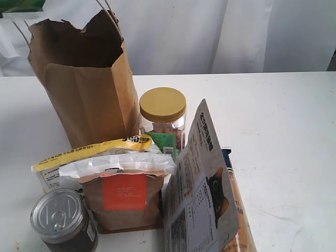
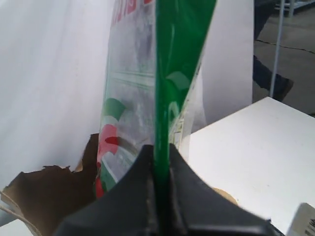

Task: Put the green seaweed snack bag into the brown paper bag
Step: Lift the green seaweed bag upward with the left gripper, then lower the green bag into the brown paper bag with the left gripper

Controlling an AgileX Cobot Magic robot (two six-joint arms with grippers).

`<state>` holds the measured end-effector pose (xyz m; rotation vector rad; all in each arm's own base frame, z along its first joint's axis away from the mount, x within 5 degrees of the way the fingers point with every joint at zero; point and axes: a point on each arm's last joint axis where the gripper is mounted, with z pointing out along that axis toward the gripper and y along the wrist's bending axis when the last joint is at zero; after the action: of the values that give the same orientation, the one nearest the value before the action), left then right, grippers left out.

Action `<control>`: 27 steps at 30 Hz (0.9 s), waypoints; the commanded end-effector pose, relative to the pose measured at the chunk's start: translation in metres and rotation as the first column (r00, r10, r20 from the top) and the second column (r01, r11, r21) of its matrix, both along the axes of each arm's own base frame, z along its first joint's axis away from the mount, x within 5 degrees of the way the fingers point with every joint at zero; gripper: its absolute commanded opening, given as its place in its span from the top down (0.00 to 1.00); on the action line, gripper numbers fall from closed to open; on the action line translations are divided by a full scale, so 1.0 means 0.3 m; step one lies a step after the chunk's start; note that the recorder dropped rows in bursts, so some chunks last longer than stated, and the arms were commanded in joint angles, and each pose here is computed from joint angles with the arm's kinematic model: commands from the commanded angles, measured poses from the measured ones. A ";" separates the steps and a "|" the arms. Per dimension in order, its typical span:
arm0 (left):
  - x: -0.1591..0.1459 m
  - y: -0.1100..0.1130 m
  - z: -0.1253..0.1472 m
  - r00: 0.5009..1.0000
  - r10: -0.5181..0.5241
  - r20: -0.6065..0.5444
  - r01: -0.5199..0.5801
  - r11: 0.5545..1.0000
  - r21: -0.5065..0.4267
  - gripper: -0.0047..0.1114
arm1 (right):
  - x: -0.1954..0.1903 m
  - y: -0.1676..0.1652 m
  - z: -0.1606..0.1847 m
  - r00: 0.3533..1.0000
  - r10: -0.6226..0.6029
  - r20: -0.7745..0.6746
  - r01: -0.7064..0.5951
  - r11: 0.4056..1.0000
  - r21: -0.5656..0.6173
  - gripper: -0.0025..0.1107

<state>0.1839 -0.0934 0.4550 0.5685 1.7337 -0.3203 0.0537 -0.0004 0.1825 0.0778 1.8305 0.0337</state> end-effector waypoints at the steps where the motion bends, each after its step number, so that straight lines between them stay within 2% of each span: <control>1: 0.081 0.013 0.004 0.995 0.082 0.054 -0.078 0.995 -0.064 0.96 | -0.001 -0.001 -0.001 1.000 -0.004 0.004 0.004 1.000 -0.001 0.98; 8: 0.201 -0.007 -0.046 0.990 0.119 0.075 -0.115 0.992 -0.052 0.96 | -0.001 -0.001 -0.001 1.000 -0.004 0.004 0.004 1.000 -0.001 0.98; 11: 0.239 -0.019 -0.073 0.989 0.109 0.094 -0.111 0.994 0.010 0.96 | -0.001 -0.001 -0.001 1.000 -0.004 0.004 0.004 1.000 -0.001 0.98; 13: 0.275 -0.018 -0.100 0.989 0.125 0.079 -0.127 0.992 0.019 0.96 | -0.001 -0.001 -0.001 1.000 -0.004 0.004 0.004 1.000 -0.001 0.98; 15: 0.297 -0.006 -0.115 0.984 0.155 0.086 -0.155 0.988 -0.004 0.96 | -0.001 -0.001 -0.001 1.000 -0.004 0.004 0.004 1.000 -0.001 0.98; 19: 0.320 0.034 -0.129 0.966 0.240 0.098 -0.228 0.966 -0.120 0.96 | -0.001 -0.001 -0.001 1.000 -0.004 0.004 0.004 1.000 -0.001 0.98; 21: 0.326 0.039 -0.171 0.961 0.260 0.092 -0.248 0.960 -0.127 0.96 | -0.001 -0.001 -0.001 1.000 -0.004 0.004 0.004 1.000 -0.001 0.98; 23: 0.355 0.039 -0.263 0.955 0.292 0.046 -0.284 0.949 -0.136 0.96 | -0.001 -0.001 -0.001 1.000 -0.004 0.004 0.004 1.000 -0.001 0.98; 27: 0.374 0.041 -0.288 0.946 0.322 0.025 -0.311 0.930 -0.195 0.96 | -0.001 -0.001 -0.001 1.000 -0.004 0.004 0.004 1.000 -0.001 0.98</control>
<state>0.2927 -0.0839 0.3660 0.2341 1.7349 -0.2091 0.0537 -0.0004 0.1825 0.0778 1.8305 0.0337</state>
